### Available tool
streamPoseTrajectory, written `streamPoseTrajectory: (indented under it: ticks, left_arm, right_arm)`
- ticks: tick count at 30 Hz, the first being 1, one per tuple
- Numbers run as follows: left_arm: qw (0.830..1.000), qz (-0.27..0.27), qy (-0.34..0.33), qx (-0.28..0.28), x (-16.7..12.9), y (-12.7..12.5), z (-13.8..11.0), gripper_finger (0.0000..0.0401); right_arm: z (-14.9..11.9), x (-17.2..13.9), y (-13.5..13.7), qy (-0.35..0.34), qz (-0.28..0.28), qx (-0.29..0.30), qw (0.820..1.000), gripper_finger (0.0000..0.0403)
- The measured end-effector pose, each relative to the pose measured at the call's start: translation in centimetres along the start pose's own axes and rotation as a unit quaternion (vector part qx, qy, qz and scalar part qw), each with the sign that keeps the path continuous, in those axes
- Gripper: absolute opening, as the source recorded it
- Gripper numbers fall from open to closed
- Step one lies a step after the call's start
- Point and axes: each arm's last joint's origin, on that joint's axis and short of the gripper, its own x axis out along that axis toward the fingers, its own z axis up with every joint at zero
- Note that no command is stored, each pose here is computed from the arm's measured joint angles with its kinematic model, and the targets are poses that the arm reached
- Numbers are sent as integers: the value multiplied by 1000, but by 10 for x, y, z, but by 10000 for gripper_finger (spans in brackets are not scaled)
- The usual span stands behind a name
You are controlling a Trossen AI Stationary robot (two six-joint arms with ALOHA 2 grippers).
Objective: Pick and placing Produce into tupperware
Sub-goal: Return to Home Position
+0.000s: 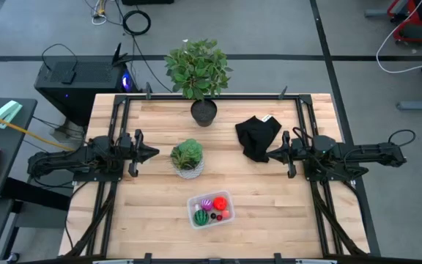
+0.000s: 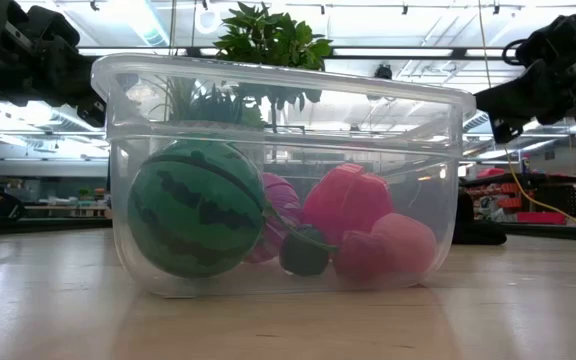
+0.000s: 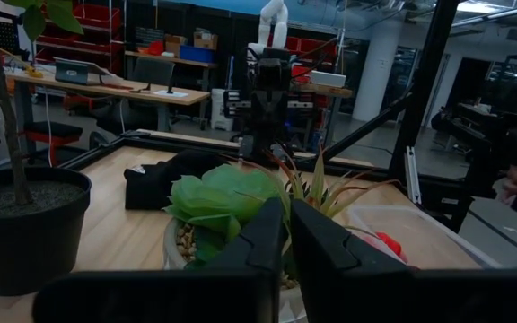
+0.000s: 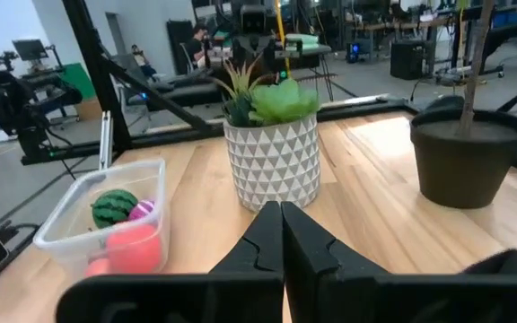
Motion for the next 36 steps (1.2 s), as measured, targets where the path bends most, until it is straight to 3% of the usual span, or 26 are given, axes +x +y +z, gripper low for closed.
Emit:
streamPoseTrajectory:
  ticks: [7, 18, 36]
  left_arm:
    - [1000, 0, 0, 0, 0, 0, 0, 40]
    - [1000, 0, 0, 0, 0, 0, 0, 28]
    - [1000, 0, 0, 0, 0, 0, 0, 32]
  right_arm:
    - [8, 0, 1, -42, 6, -4, 999, 0]
    - [7, 0, 1, -37, 7, 39, 999, 15]
    - [7, 0, 1, -36, 6, 39, 999, 27]
